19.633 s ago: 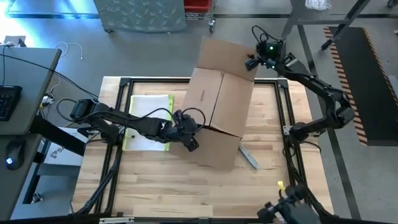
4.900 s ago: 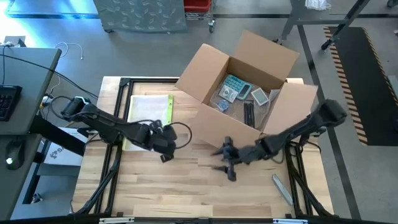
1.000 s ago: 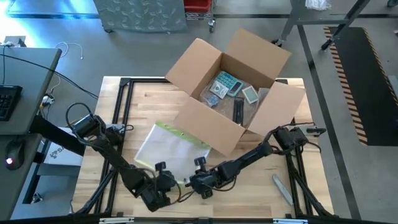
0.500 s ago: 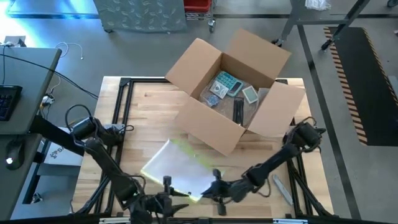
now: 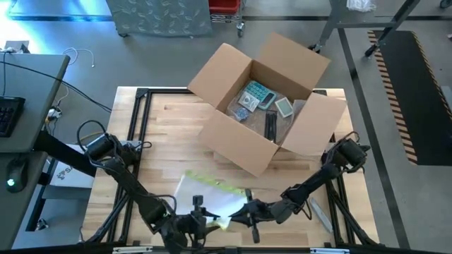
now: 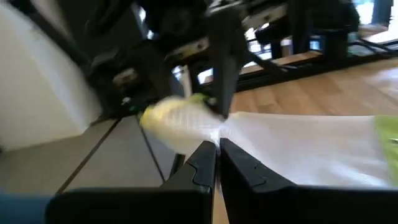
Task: Unpack boxes
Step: Open the transparent zipper bag
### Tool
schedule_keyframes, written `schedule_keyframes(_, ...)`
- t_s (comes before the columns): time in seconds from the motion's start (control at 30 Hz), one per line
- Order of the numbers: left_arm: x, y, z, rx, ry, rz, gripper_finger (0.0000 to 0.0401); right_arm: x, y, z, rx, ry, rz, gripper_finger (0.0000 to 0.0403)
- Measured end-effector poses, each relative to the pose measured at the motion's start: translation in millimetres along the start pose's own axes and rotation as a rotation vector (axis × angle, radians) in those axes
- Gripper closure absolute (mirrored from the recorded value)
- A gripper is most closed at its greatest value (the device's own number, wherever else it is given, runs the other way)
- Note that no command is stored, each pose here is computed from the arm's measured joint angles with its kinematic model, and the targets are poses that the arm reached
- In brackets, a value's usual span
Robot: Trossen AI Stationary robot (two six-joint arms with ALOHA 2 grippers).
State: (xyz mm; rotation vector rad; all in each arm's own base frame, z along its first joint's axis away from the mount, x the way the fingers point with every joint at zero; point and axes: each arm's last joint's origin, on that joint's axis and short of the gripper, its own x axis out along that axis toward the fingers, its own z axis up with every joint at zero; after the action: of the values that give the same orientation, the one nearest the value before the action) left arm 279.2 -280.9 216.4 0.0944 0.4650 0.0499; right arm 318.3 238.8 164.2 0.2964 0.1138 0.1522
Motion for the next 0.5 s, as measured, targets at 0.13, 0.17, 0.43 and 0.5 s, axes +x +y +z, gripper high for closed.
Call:
schedule_keyframes(0.13, -4, -3, -7, -0.037, 0.038, -0.012, 0.0280, 0, -1, 1, 0.084, -0.029, -0.058, 0.0403)
schedule_keyframes(0.17, -6, -4, -8, -0.041, 0.042, -0.009, 0.0280, 0, -1, 1, 0.101, -0.035, -0.071, 0.0403)
schedule_keyframes(0.43, 1, -10, -27, 0.022, 0.015, 0.138, 0.0282, 0, -3, 2, 0.125, -0.055, -0.107, 0.0403)
schedule_keyframes(0.5, 7, -11, -32, 0.005, 0.008, 0.172, 0.0287, 0, -3, 2, 0.129, -0.064, -0.127, 0.0403)
